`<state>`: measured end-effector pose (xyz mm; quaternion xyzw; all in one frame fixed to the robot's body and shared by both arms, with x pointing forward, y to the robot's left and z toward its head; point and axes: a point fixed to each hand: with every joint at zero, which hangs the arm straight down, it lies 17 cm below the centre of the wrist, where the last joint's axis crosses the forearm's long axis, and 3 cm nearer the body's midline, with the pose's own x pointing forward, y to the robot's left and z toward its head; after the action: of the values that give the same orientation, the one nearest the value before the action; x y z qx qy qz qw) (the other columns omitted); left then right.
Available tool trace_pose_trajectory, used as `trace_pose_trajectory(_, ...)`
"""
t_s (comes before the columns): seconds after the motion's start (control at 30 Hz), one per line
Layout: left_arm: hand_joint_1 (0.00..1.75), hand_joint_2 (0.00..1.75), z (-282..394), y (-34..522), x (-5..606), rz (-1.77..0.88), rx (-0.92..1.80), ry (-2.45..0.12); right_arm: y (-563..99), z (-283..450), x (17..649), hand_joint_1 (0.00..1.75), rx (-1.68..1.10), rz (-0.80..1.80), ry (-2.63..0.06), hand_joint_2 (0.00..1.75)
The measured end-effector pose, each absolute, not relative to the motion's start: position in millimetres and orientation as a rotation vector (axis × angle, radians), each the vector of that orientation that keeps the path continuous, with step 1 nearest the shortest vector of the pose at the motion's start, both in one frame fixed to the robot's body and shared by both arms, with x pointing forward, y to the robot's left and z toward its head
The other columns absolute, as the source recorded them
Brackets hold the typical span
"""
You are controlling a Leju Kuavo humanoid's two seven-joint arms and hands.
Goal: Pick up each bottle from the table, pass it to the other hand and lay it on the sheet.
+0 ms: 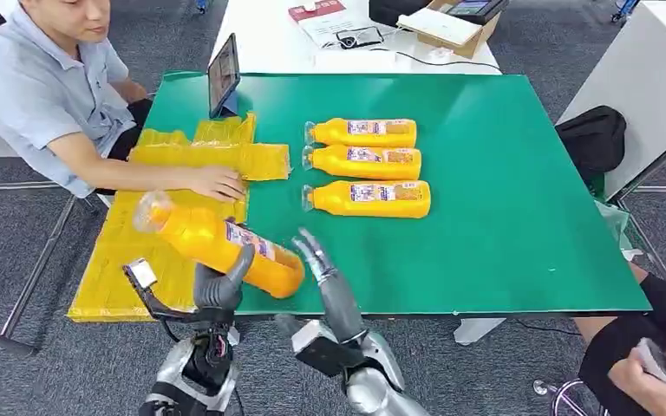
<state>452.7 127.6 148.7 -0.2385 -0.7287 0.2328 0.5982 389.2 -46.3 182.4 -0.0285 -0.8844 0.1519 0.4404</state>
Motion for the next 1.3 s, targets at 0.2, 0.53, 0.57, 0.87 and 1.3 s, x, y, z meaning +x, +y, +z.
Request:
trace_pose_trajectory(0.2,1.75,1.75,163.1,186.3,483.6,0.109,0.344,-1.951,-110.3,248.4,380.1,0.0,-0.36,0.131,-2.37,0.0)
trace_pose_trajectory(0.53,1.75,1.75,172.0,184.2,538.3,-0.641,0.936,-1.906,-141.9,289.9,371.9,0.0,-0.443,-0.02,-2.442,0.0)
trace_pose_trajectory(0.57,1.75,1.75,169.4,187.2,544.7,-0.65,0.928,-1.88,-142.6,289.4,372.2,0.0,-0.439,-0.025,-2.439,0.0)
trace_pose_trajectory(0.87,1.71,1.75,120.9,203.6,575.9,-0.872,0.916,-1.59,-146.0,280.9,374.8,0.0,-0.405,-0.033,-2.415,0.0)
trace_pose_trajectory(1.3,0.0,0.0,44.3,207.5,563.0,-1.148,0.722,-1.319,-139.7,259.7,383.4,0.0,-0.31,0.02,-2.365,0.0)
